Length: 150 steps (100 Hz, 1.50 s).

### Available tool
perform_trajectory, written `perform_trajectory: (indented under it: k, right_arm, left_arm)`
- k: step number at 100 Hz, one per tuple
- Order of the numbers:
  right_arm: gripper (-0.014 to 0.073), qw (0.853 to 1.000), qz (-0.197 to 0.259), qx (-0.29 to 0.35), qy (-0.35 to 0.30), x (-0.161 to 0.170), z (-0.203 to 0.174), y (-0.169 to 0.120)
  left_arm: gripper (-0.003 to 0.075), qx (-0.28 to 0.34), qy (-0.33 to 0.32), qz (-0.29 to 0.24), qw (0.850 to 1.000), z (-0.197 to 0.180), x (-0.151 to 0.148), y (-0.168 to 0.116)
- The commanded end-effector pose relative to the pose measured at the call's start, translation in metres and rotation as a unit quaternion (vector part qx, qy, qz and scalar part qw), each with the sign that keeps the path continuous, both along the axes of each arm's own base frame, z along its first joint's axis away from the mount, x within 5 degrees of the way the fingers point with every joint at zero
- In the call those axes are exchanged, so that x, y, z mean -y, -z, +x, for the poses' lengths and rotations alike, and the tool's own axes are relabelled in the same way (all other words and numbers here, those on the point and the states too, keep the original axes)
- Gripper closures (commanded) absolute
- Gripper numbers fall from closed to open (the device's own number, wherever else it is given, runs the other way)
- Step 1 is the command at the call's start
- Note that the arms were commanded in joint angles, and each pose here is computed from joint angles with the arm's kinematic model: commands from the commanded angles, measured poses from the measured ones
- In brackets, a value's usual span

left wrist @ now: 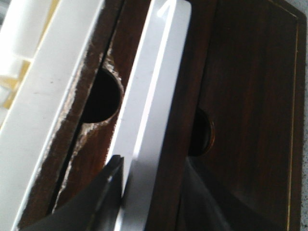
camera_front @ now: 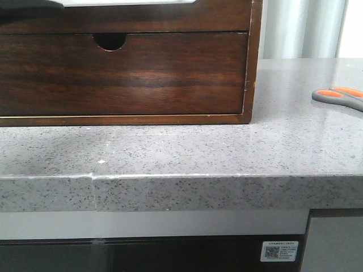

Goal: Put scissors in drawer with both arms
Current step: 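Hook the white drawer handle with the left gripper and pull outward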

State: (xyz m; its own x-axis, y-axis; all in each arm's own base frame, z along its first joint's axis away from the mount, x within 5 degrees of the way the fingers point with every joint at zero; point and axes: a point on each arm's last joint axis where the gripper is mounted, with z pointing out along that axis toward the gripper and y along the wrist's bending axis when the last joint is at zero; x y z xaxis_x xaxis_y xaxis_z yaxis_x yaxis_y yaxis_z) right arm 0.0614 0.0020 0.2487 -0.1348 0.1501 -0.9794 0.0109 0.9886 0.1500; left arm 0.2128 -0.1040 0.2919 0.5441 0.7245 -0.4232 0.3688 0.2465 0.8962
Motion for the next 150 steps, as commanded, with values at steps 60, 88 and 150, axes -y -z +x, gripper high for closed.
perform_trajectory:
  k: [60, 88, 150]
  right_arm:
    - [0.0641, 0.999, -0.002, 0.049, 0.006, 0.001, 0.002, -0.016]
    - [0.0641, 0.999, -0.002, 0.049, 0.006, 0.001, 0.002, -0.016]
    - [0.0641, 0.999, -0.002, 0.049, 0.006, 0.001, 0.002, -0.016]
  left_arm:
    - [0.0683, 0.026, 0.01, -0.018, 0.999, 0.01, 0.007, -0.016]
    - [0.0739, 0.027, 0.01, -0.018, 0.999, 0.01, 0.007, -0.017]
    - [0.0739, 0.055, 0.011, -0.03, 0.998, -0.041, -0.01, -0.013]
